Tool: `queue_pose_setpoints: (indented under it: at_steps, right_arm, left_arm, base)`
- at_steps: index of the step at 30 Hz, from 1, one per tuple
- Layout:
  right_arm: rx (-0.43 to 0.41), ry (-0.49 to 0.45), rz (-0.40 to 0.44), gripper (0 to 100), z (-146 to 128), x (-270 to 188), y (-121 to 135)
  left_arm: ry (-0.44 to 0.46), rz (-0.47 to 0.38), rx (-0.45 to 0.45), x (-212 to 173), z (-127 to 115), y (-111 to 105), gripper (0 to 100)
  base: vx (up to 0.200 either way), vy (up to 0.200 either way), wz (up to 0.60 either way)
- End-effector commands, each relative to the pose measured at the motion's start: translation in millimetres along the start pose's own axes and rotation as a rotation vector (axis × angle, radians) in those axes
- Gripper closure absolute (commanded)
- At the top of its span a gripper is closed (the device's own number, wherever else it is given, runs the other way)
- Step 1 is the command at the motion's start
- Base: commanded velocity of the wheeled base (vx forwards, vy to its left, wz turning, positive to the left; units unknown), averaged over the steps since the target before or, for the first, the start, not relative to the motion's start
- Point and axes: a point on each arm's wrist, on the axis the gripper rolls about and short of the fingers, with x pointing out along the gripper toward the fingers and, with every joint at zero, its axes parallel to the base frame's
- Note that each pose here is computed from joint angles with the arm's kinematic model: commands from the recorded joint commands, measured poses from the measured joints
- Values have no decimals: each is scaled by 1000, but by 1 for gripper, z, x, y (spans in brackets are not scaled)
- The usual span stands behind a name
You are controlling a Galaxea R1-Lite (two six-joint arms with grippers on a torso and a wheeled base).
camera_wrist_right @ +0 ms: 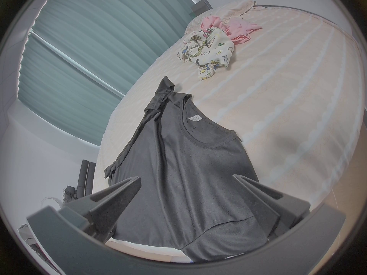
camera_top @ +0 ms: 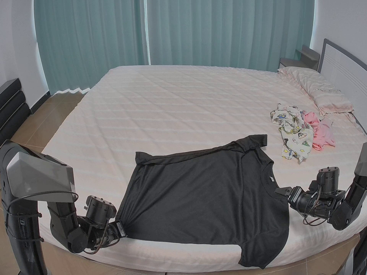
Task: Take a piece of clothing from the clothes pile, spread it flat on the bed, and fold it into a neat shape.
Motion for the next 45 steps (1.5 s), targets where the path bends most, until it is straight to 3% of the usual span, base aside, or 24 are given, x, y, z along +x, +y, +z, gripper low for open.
queue_pose_setpoints:
  at_steps: [1, 12, 20, 21, 28, 35, 39, 45]
  right_arm:
    - [-2, 3, -2, 0, -1, -1, -1]
    - [-12, 7, -6, 0, -2, -2, -1]
    - [-19, 12, -8, 0, -3, -1, -2]
    - [-19, 11, -7, 0, -3, -2, -2]
    - [-20, 10, -6, 0, -3, -2, -1]
    - [-23, 11, -1, 0, -3, -2, 0]
    - [-27, 13, 1, 0, -4, -3, 1]
    - [-32, 14, 3, 0, -5, -3, 2]
  left_arm:
    - [7, 8, 16, -10, 1, 1, 100]
    - [99, 77, 97, -34, -1, 7, 100]
    - [115, 86, 102, -32, -2, 8, 100]
    - [120, 88, 101, -32, -3, 8, 0]
    - [101, 68, 95, -35, 1, 6, 0]
    - [-11, -50, 36, -49, 25, -5, 0]
    - [-17, -112, 11, -52, 28, -8, 0]
    - [-56, -138, -25, -50, 33, -8, 0]
  base:
    - [0, 0, 0]
    - [0, 0, 0]
    - [0, 0, 0]
    - [0, 0, 0]
    - [0, 0, 0]
    - [0, 0, 0]
    - [0, 0, 0]
    - [133, 0, 0]
